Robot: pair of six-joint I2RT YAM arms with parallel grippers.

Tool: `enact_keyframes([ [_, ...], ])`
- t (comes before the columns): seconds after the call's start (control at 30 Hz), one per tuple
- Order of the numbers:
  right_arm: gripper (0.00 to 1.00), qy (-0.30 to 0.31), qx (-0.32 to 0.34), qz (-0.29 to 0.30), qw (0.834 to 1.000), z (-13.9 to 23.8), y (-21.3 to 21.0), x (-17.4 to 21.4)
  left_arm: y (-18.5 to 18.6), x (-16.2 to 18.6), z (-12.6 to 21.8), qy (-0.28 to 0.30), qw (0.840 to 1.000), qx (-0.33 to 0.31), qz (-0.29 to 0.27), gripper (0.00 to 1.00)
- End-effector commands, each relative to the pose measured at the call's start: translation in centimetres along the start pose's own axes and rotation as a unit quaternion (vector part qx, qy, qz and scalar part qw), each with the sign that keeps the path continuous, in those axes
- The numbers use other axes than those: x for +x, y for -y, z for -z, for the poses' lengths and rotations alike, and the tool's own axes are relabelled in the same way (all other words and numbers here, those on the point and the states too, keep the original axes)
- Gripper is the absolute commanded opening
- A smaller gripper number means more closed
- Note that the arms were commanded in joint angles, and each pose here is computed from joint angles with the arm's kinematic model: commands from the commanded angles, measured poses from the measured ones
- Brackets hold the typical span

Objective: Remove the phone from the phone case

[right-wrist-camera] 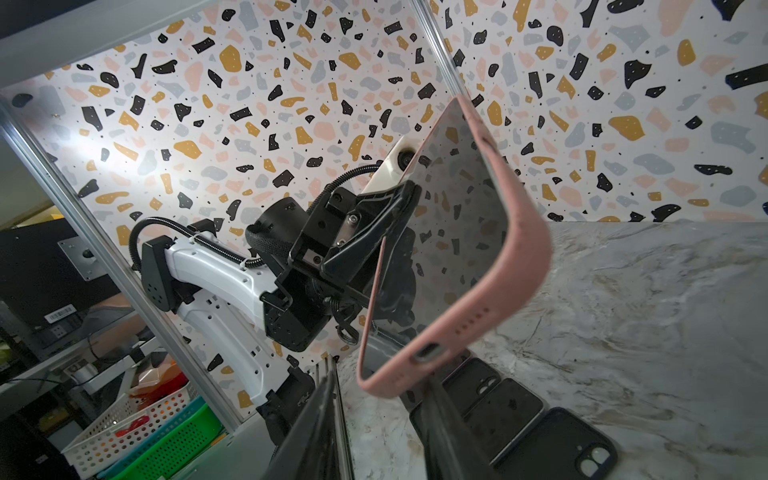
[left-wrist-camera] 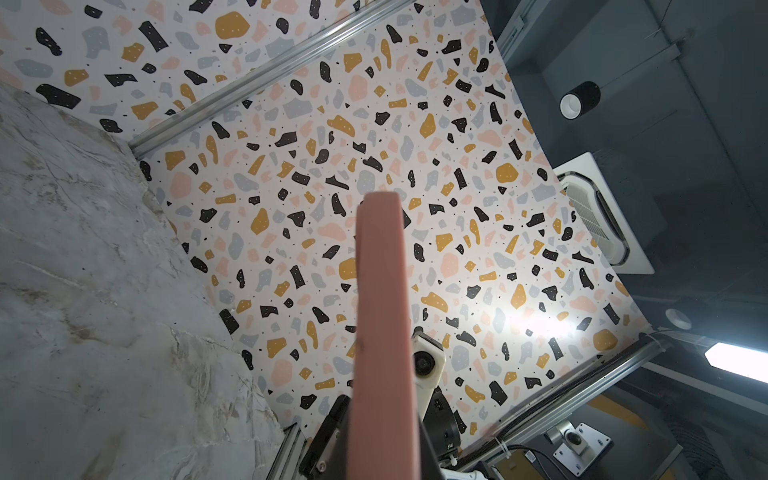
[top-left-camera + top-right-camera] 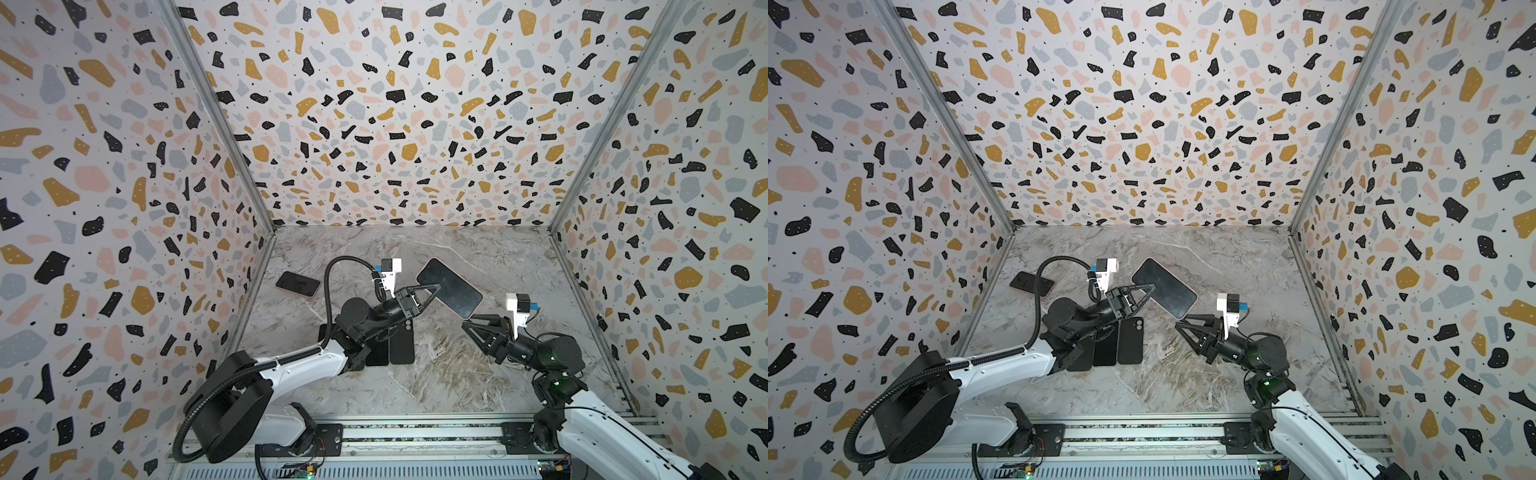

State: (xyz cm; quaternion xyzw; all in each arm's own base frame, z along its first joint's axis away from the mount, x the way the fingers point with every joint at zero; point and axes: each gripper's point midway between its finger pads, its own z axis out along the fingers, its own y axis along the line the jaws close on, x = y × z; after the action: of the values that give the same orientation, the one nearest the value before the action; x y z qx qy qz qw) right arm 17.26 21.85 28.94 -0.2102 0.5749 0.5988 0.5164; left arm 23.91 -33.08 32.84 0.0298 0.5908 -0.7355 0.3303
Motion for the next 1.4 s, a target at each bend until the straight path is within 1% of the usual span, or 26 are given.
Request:
enact_keyframes([
  [0.0, 0.31, 0.02, -0.017, 0.016, 1.0, -0.3, -1.0, -1.4, 3.6, -1.1, 0.2, 0.024, 0.997, 0.068, -0.023, 0.0],
  [0.33, 0.24, 0.018, -0.025, 0.017, 0.999, -0.6, -1.3, -1.8, 3.7, -0.9, 0.1, 0.022, 0.997, 0.07, -0.026, 0.0],
  [0.57, 0.15, 0.016, -0.025, 0.017, 0.999, -0.8, -1.2, -1.7, 3.9, -0.2, -0.1, 0.011, 0.997, 0.075, -0.032, 0.0],
  [0.73, 0.04, 0.011, -0.031, 0.02, 0.999, -1.0, -1.3, -1.8, 3.7, 0.2, -0.1, 0.004, 0.997, 0.074, -0.033, 0.0],
  [0.83, 0.03, 0.009, -0.029, 0.02, 0.999, -1.0, -1.2, -1.8, 3.8, 0.3, -0.1, 0.002, 0.997, 0.073, -0.037, 0.0],
  [0.87, 0.05, 0.009, -0.032, 0.021, 0.999, -1.0, -1.4, -1.8, 3.7, 0.3, 0.0, 0.003, 0.997, 0.068, -0.039, 0.0],
  [0.9, 0.09, 0.008, -0.036, 0.02, 0.999, -1.0, -1.5, -1.7, 3.7, 0.3, 0.1, 0.004, 0.997, 0.066, -0.04, 0.0],
  [0.97, 0.28, 0.006, -0.041, 0.017, 0.999, -0.8, -1.7, -1.4, 3.7, 0.1, 0.1, 0.008, 0.997, 0.065, -0.039, 0.0],
  [1.03, 0.37, 0.006, -0.039, 0.013, 0.999, -0.6, -1.6, -1.1, 3.8, 0.0, 0.1, 0.012, 0.997, 0.066, -0.038, 0.0],
  [1.07, 0.4, 0.006, -0.037, 0.01, 0.999, -0.4, -1.5, -0.9, 3.8, -0.2, 0.1, 0.015, 0.997, 0.066, -0.038, 0.0],
  [1.23, 0.47, 0.007, -0.035, 0.006, 0.999, 0.2, -1.5, -0.2, 4.1, -0.4, 0.1, 0.019, 0.997, 0.068, -0.039, 0.0],
  [1.33, 0.47, 0.012, -0.03, 0.006, 0.999, 0.3, -1.4, -0.4, 4.1, -0.3, 0.1, 0.017, 0.997, 0.069, -0.04, 0.0],
  [1.37, 0.44, 0.012, -0.028, 0.006, 1.0, 0.3, -1.4, -0.5, 4.0, -0.2, 0.1, 0.015, 0.997, 0.069, -0.04, 0.0],
])
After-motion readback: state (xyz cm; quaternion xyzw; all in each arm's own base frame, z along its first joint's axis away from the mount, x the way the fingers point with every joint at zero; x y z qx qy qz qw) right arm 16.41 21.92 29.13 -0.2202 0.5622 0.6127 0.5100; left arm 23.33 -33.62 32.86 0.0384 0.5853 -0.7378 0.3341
